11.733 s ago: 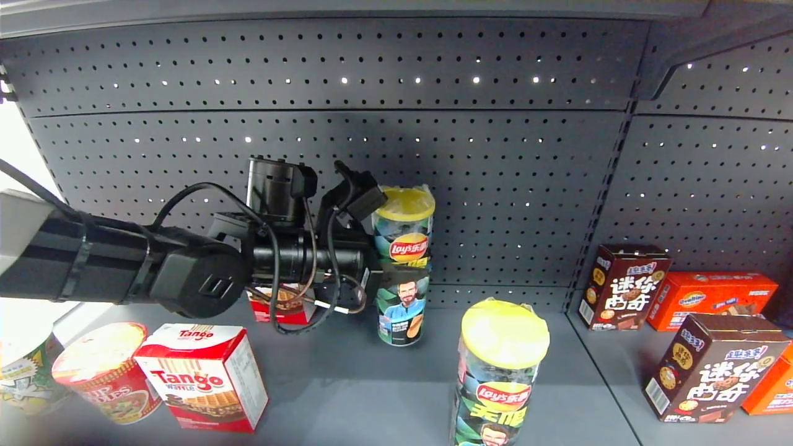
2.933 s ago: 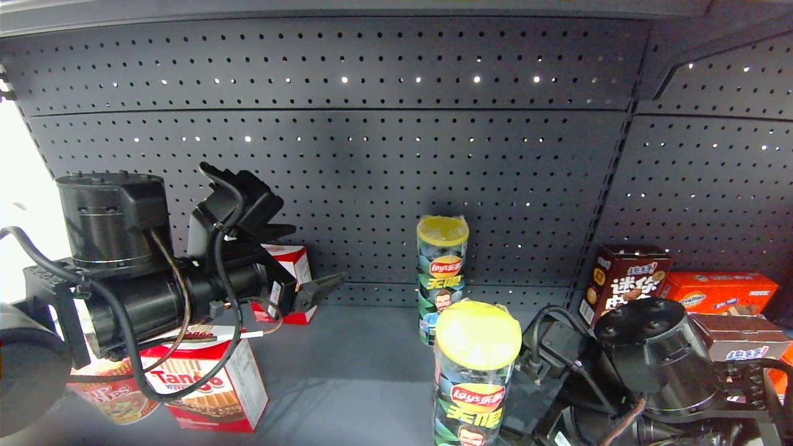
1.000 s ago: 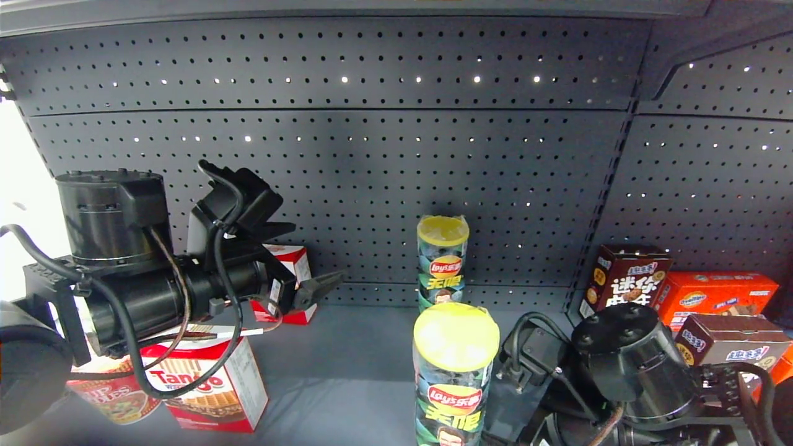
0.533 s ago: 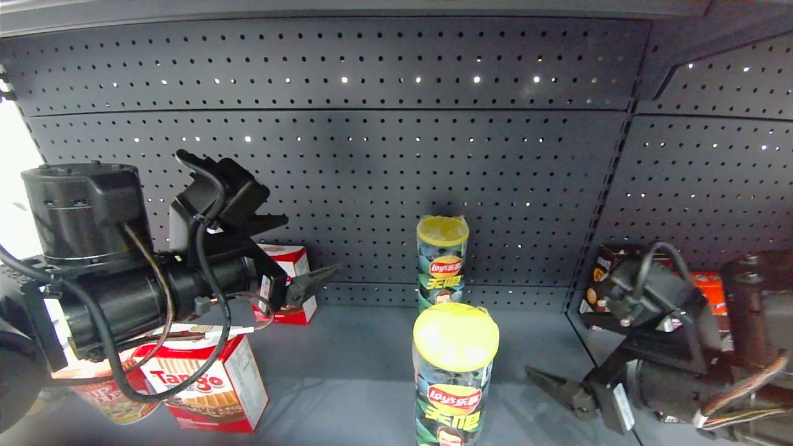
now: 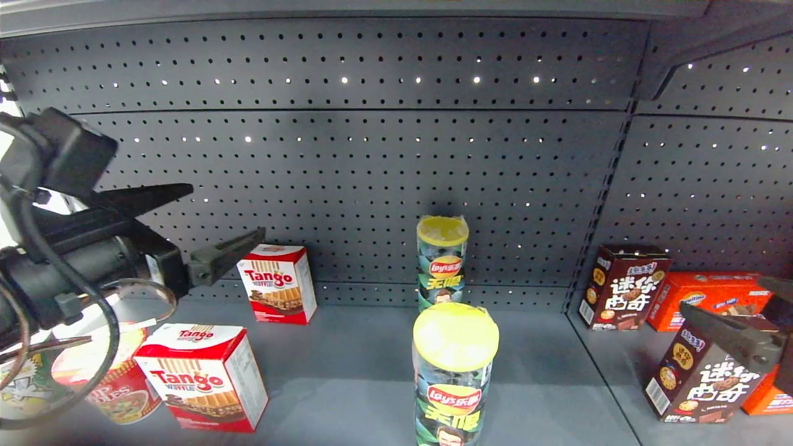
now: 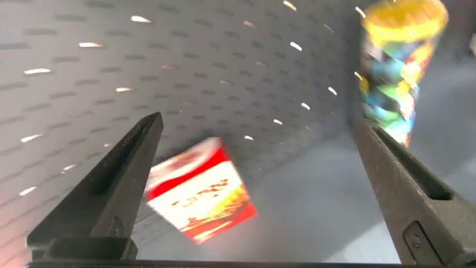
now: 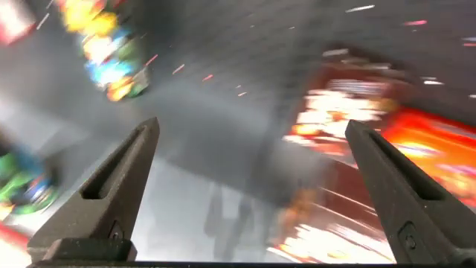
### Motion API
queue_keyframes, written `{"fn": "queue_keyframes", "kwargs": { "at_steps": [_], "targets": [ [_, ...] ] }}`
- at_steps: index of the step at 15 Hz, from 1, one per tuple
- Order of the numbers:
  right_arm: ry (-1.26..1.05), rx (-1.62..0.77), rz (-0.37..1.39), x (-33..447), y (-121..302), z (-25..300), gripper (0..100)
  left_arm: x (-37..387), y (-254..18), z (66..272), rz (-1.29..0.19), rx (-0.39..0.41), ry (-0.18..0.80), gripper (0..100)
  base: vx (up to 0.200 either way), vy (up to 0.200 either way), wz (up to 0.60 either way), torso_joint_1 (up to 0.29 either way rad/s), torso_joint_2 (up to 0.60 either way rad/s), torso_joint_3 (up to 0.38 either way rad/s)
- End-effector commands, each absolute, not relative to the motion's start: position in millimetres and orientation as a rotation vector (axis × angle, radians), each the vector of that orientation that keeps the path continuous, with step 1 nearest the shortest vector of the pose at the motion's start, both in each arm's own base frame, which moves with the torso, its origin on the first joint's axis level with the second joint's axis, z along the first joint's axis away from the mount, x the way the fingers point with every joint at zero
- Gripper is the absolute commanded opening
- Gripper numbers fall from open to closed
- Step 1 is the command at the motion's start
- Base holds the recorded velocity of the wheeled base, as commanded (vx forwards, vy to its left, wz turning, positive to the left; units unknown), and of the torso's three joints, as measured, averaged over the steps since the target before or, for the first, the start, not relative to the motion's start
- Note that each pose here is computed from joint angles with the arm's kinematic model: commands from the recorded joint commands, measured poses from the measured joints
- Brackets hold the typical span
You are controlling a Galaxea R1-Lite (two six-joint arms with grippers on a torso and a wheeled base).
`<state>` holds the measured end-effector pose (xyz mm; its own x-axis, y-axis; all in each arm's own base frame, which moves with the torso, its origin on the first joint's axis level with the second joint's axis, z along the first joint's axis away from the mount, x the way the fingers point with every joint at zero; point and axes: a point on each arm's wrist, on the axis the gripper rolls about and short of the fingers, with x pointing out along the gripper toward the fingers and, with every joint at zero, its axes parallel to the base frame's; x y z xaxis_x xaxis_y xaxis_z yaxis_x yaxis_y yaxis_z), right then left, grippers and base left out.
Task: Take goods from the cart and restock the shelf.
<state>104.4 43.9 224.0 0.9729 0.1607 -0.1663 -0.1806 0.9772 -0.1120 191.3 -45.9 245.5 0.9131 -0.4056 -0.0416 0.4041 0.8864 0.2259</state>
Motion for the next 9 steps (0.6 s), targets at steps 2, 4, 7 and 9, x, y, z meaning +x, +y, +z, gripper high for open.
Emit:
{"fn": "queue_keyframes", "kwargs": {
  "at_steps": [2, 4, 7, 9],
  "targets": [
    [0.043, -0.084, 0.04, 74, 26, 230, 100, 141, -27, 259, -0.349, 0.216, -0.127, 100, 0.0, 0.0, 0.0, 0.0, 0.0, 0.0],
    [0.019, -0.074, -0.05, 60, 18, 224, 100, 111, -20, 245, -0.304, 0.216, -0.132, 100, 0.0, 0.0, 0.0, 0.0, 0.0, 0.0],
    [0.0, -0.063, -0.173, 39, 4, 203, 100, 75, -12, 210, -0.19, 0.213, -0.114, 100, 0.0, 0.0, 0.0, 0.0, 0.0, 0.0],
    [0.0, -0.058, -0.325, 22, -7, 176, 100, 46, -5, 172, -0.077, 0.212, -0.07, 100, 0.0, 0.0, 0.0, 0.0, 0.0, 0.0]
  ]
}}
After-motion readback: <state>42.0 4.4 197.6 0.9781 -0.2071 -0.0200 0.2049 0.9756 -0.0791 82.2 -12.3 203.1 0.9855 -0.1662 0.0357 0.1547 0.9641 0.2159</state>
